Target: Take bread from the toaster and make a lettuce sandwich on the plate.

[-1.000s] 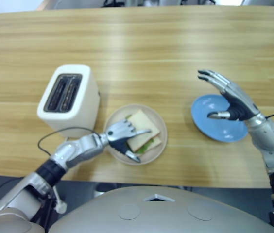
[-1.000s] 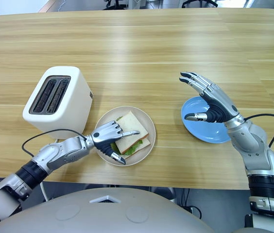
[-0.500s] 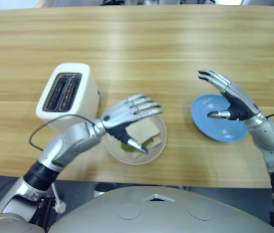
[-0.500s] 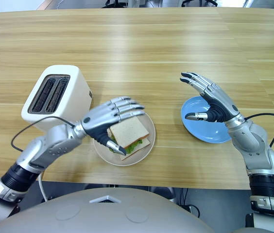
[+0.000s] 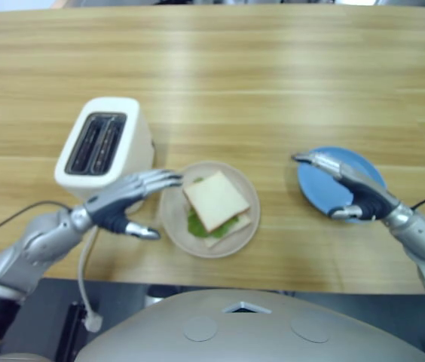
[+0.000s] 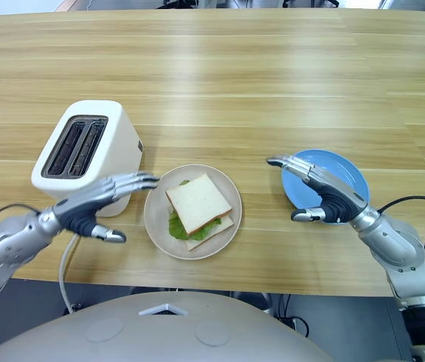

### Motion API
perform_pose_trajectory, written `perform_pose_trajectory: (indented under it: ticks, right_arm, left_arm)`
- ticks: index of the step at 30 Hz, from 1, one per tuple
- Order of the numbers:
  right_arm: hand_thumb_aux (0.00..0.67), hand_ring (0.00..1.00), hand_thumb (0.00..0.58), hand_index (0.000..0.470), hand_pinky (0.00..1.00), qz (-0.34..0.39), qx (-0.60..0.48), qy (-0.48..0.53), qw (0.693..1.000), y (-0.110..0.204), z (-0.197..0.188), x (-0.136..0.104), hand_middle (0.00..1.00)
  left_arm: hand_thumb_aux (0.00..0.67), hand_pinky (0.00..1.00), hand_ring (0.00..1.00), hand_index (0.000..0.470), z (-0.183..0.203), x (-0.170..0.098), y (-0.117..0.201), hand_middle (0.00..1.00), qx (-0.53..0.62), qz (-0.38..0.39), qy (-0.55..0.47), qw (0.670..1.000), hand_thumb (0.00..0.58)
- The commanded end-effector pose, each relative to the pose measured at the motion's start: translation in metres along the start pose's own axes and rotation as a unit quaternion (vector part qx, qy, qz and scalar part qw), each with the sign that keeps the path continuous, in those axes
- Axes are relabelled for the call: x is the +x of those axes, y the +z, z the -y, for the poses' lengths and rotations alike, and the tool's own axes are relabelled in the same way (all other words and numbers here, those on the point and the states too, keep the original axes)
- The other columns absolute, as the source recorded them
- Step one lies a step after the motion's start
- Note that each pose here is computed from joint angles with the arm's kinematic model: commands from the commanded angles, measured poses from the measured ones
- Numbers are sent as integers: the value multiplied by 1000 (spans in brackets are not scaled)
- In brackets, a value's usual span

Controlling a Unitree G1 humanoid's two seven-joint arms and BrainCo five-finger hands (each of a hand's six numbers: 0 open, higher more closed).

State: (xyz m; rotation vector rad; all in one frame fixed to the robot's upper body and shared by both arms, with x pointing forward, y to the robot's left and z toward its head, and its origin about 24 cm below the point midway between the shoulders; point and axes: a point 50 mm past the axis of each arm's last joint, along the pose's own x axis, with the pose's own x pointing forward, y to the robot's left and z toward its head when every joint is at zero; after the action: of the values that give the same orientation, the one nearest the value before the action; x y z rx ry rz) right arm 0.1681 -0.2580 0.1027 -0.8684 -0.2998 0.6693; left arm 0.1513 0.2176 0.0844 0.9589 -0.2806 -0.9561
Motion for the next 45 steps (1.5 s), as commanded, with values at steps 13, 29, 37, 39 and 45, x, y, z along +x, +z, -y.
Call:
perform_pose_trajectory:
  ticks: [13,29,37,39,45]
  right_arm:
    - [670,1000,580,460,1000,-20,56,215,975,-9,-71,14,1000]
    - [670,1000,580,460,1000,-2,70,267,961,-19,-126,34,1000]
    - [670,1000,580,460,1000,3,72,232,970,-20,-129,46,1000]
    - [670,1000,580,460,1000,-1,67,210,975,-23,-127,54,1000]
    - [670,1000,580,460,1000,-19,60,152,986,-37,-121,76,1000]
  left_arm:
    - [670,1000,1000,460,45,-3,-24,1000,2,-20,-125,992,580]
    - [670,1000,1000,460,72,29,-55,1000,101,-22,-144,984,580]
    - [670,1000,1000,460,70,60,-55,1000,105,11,-89,990,580]
    - [670,1000,1000,460,68,72,-53,1000,107,22,-68,992,580]
    - [670,1000,1000,460,57,95,-59,1000,116,22,-15,993,580]
